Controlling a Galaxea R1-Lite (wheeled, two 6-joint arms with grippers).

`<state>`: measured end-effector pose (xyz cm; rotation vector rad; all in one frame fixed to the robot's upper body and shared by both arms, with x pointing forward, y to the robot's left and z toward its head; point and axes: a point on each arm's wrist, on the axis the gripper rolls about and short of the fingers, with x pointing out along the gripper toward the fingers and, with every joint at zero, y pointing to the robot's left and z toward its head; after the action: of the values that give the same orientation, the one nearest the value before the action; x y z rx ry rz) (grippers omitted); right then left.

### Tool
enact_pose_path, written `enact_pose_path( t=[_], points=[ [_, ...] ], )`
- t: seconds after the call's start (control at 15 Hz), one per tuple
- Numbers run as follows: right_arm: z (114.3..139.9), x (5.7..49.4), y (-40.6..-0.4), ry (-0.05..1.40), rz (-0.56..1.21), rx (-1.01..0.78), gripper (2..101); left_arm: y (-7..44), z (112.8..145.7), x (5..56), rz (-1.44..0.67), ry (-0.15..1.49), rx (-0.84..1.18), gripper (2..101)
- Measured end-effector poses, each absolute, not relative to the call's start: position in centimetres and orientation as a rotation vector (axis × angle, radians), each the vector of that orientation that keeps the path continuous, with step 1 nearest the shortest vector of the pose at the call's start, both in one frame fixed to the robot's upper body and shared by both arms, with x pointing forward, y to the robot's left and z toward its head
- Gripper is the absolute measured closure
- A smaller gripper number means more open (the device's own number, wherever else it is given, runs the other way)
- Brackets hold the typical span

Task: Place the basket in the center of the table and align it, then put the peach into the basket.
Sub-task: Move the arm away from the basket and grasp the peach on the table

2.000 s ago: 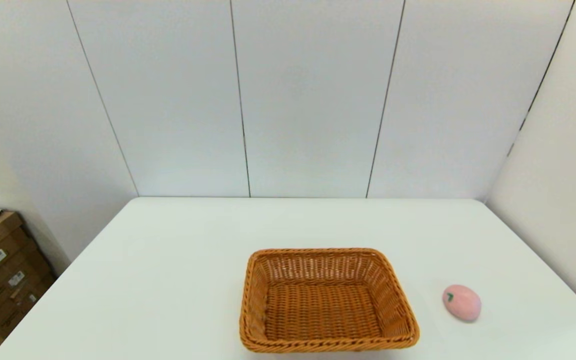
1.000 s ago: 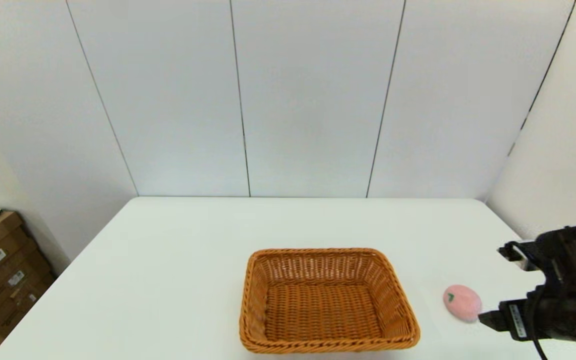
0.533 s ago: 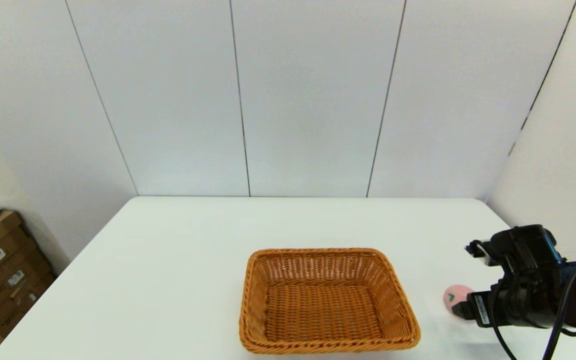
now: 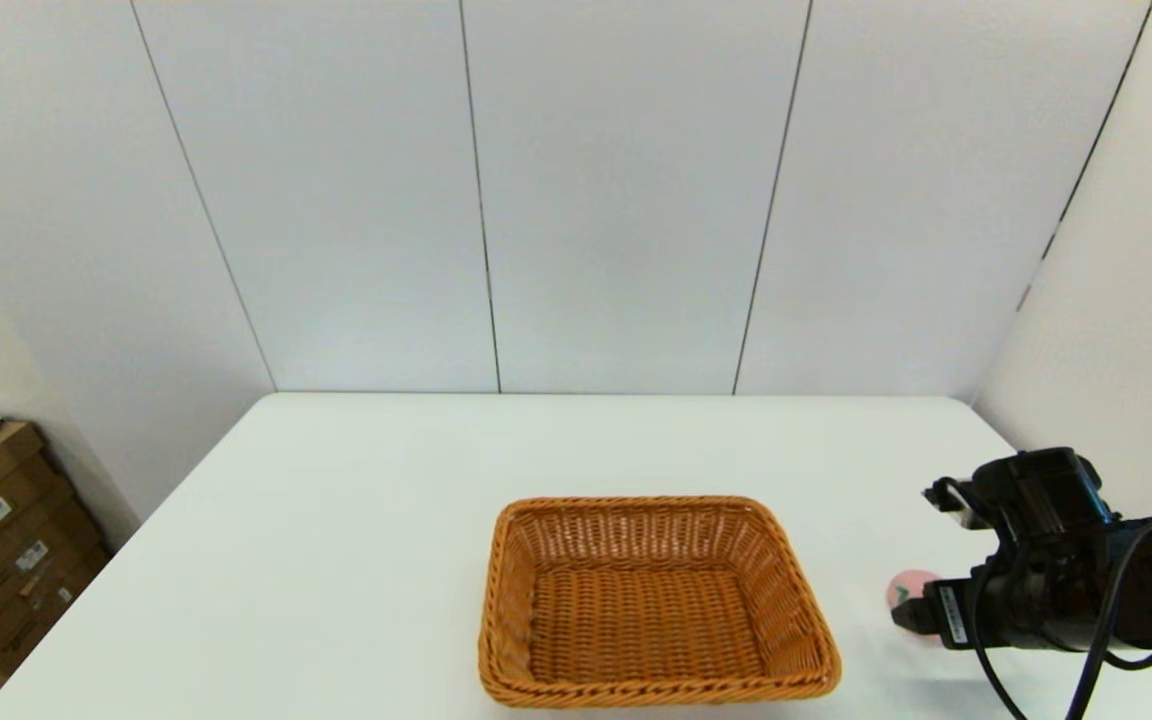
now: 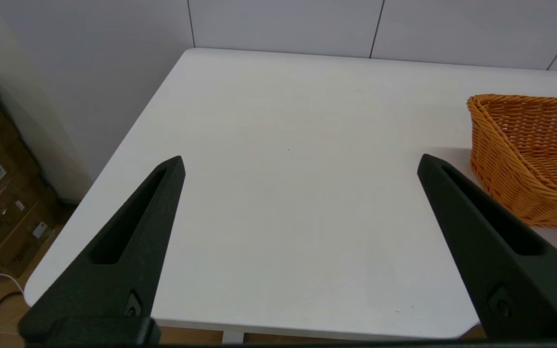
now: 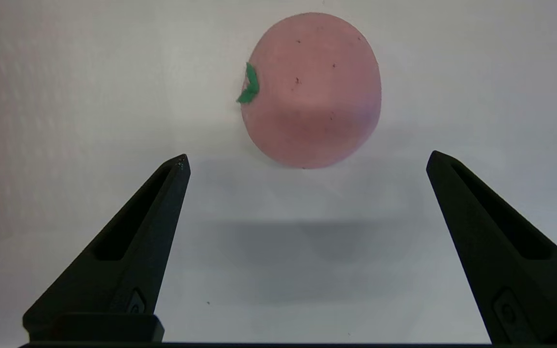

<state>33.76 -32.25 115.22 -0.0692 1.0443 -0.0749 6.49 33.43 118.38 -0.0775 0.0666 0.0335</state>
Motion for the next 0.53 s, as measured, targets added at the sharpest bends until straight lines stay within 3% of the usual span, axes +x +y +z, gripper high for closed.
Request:
enact_pose_path(
  t=[0.2, 0.53],
  points=[
    [114.6, 34.6, -32.2, 1.004, -0.078, -0.063, 5.2, 33.4, 118.4, 6.5, 0.033, 0.067, -0.078, 5.4],
    [113.2, 34.8, -32.2, 1.021, -0.078, -0.066, 48.0, 33.4, 118.4, 6.5, 0.034, 0.065, -0.078, 5.4]
  ],
)
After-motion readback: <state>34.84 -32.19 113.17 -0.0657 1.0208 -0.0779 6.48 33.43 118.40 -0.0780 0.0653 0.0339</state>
